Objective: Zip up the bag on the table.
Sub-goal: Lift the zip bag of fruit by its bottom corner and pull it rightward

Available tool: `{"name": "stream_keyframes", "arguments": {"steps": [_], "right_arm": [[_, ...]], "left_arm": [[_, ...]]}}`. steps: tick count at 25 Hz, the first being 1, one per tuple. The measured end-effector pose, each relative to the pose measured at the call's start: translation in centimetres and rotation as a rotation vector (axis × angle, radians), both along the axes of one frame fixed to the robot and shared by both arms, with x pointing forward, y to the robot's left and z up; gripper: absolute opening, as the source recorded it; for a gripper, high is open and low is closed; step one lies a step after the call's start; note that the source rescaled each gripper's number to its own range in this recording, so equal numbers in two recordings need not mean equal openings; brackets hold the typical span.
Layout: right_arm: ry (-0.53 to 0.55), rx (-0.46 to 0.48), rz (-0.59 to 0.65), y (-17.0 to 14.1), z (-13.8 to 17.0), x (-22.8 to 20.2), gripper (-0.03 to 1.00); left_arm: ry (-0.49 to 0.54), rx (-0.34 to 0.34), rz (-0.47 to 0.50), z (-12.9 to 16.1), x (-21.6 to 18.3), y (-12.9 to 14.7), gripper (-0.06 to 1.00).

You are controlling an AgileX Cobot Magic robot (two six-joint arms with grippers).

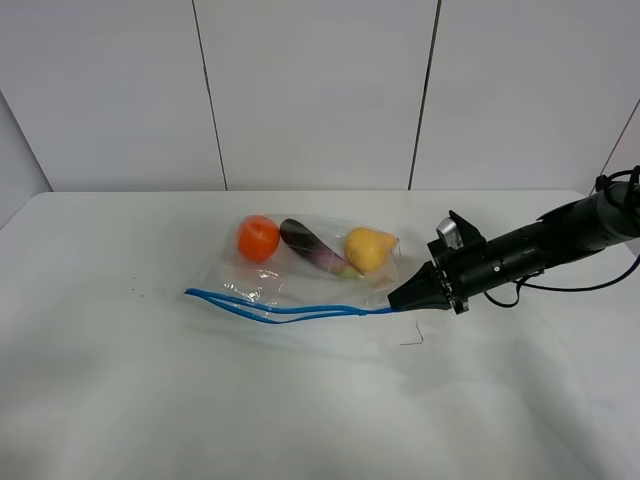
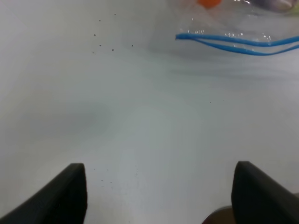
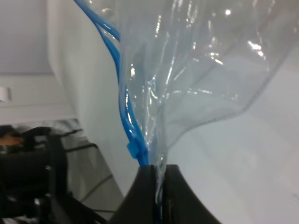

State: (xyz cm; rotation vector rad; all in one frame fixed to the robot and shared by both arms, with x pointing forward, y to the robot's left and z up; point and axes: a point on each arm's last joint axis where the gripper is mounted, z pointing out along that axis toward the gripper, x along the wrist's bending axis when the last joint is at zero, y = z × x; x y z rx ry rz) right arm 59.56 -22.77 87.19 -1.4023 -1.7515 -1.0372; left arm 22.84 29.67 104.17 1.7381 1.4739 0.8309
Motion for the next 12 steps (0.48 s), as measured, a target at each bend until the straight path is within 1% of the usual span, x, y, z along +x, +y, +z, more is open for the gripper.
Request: {"name": "stream_keyframes", "arguments": {"steps": [3, 8, 12], "right_arm": [[0.006, 0.018, -0.023, 0.08, 0.15, 0.16, 0.0], [0.059, 0.021, -0.053, 0.09, 0.17, 0.18, 0.0], [0.073, 0.024, -0.072, 0.1, 0.74, 0.25, 0.0]], "left_arm": [[0.0, 0.0, 0.0, 0.0, 0.0, 0.0, 1.0], [0.0, 0.0, 0.0, 0.0, 0.0, 0.0, 1.0], [0.0, 0.0, 0.0, 0.0, 0.0, 0.0, 1.0]]}}
